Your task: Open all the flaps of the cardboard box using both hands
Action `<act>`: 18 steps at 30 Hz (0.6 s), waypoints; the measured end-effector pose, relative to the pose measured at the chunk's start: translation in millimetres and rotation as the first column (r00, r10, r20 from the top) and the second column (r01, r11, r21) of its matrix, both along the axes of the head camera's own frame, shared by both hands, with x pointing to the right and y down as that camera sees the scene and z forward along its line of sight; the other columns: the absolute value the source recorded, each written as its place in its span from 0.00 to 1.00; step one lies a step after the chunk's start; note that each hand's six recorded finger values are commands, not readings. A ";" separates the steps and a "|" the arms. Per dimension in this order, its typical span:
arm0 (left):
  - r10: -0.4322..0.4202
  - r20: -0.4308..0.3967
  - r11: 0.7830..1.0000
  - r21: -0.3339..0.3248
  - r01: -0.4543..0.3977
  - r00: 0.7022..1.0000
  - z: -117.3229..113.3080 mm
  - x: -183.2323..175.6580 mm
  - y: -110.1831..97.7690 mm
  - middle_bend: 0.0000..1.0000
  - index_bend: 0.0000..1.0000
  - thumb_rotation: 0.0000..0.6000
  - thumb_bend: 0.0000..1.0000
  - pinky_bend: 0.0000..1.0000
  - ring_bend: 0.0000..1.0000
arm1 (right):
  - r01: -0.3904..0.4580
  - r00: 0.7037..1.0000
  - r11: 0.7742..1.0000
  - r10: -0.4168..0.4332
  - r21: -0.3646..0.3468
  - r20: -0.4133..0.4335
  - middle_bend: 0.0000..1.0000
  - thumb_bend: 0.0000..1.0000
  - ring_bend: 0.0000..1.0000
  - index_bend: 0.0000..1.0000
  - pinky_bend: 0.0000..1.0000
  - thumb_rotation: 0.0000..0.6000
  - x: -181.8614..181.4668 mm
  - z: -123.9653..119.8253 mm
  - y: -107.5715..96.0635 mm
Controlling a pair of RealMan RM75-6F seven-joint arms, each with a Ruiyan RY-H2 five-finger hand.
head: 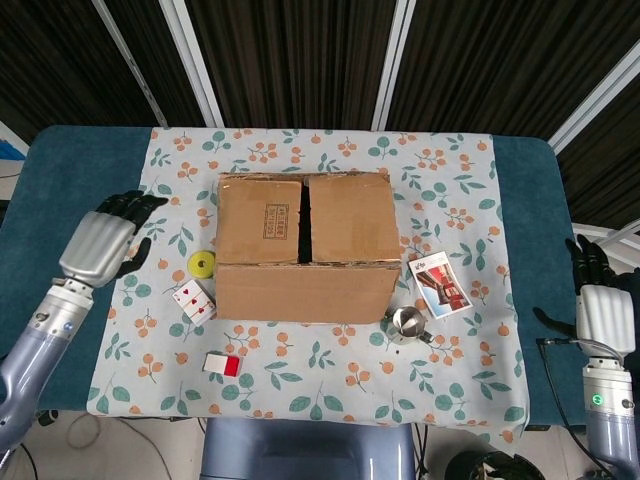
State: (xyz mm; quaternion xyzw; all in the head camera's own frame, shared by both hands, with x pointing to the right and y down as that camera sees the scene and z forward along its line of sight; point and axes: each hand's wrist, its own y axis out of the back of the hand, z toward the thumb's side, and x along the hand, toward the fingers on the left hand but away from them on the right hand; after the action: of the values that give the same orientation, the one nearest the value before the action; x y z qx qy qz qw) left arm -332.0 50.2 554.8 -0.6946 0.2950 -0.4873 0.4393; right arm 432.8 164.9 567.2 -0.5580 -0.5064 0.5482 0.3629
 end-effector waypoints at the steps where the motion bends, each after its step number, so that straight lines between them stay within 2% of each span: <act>1: 0.029 0.005 1.000 -0.008 -0.029 1.000 -1.1 8.8 -6.5 0.26 0.19 1.00 0.66 0.25 0.18 | -0.004 1.000 1.000 0.004 -0.002 0.007 0.00 0.17 0.00 0.00 0.22 1.00 0.7 0.7 0.1; 4: 0.139 0.026 0.990 -0.026 -0.138 0.990 -6.1 43.0 -28.4 0.26 0.19 1.00 0.70 0.26 0.18 | -0.014 1.000 1.000 0.014 -0.002 0.020 0.00 0.17 0.00 0.00 0.22 1.00 2.7 0.9 -0.3; 7: 0.248 0.052 0.968 -0.036 -0.247 0.967 -10.8 78.6 -47.6 0.26 0.19 1.00 0.72 0.26 0.18 | -0.023 0.999 1.000 0.023 -0.003 0.027 0.00 0.17 0.00 0.00 0.22 1.00 4.9 1.0 -0.7; 13: 0.418 0.124 0.908 -0.101 -0.408 0.900 -6.6 128.0 -70.4 0.26 0.19 1.00 0.72 0.26 0.18 | -0.034 0.998 0.999 0.034 -0.005 0.043 0.00 0.17 0.00 0.00 0.22 1.00 7.2 1.5 -1.0; 18: 0.530 0.198 0.848 -0.131 -0.514 0.825 0.2 167.4 -90.2 0.28 0.21 1.00 0.73 0.25 0.18 | -0.039 0.998 0.999 0.039 -0.002 0.050 0.00 0.17 0.00 0.00 0.22 1.00 9.0 0.7 -1.8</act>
State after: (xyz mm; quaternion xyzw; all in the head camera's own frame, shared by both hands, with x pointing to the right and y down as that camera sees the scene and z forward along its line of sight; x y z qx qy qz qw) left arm -164.6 -40.0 554.9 -0.7039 0.0241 -0.4348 0.5611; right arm 441.8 163.2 567.9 -0.5618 -0.5257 0.5414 0.3390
